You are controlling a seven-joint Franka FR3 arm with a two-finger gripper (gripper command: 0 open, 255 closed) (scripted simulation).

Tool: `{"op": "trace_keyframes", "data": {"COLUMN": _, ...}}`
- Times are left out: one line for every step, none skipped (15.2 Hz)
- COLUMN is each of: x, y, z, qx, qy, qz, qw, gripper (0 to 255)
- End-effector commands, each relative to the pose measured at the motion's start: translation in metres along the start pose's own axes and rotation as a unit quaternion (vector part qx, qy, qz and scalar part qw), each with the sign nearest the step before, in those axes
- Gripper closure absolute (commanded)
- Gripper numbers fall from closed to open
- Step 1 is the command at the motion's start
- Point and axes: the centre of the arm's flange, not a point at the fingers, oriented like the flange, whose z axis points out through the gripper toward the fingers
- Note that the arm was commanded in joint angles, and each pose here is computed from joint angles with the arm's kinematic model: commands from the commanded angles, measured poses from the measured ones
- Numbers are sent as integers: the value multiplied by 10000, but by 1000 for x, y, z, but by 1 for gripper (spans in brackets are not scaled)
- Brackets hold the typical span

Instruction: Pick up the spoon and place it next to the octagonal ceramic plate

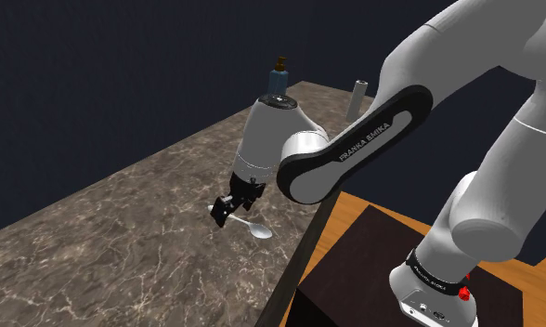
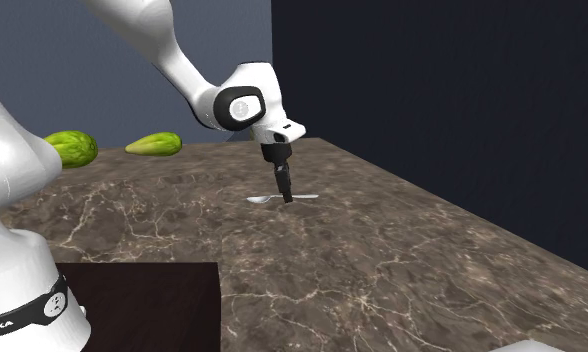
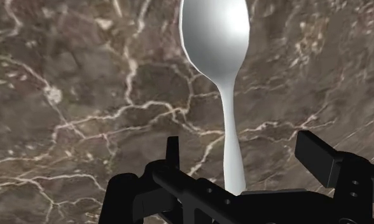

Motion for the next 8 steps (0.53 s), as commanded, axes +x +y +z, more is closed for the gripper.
{"op": "trace_keyframes", "data": {"x": 0, "y": 0, "z": 1, "qx": 1, "qy": 2, "qz": -1, "qw": 10000, "gripper": 0}}
{"op": "trace_keyframes", "data": {"x": 0, "y": 0, "z": 1, "qx": 1, "qy": 2, "qz": -1, "qw": 10000, "gripper": 0}}
{"op": "trace_keyframes", "data": {"x": 0, "y": 0, "z": 1, "qx": 1, "qy": 2, "qz": -1, "qw": 10000, "gripper": 0}}
{"op": "trace_keyframes", "data": {"x": 0, "y": 0, "z": 1, "qx": 1, "qy": 2, "qz": -1, "qw": 10000, "gripper": 0}}
{"op": "trace_keyframes", "data": {"x": 0, "y": 0, "z": 1, "qx": 1, "qy": 2, "qz": -1, "qw": 10000, "gripper": 0}}
{"op": "trace_keyframes", "data": {"x": 0, "y": 0, "z": 1, "qx": 1, "qy": 2, "qz": -1, "qw": 10000, "gripper": 255}}
{"op": "trace_keyframes", "data": {"x": 0, "y": 0, "z": 1, "qx": 1, "qy": 2, "qz": -1, "qw": 10000, "gripper": 255}}
{"op": "trace_keyframes", "data": {"x": 0, "y": 0, "z": 1, "qx": 1, "qy": 2, "qz": -1, "qw": 10000, "gripper": 255}}
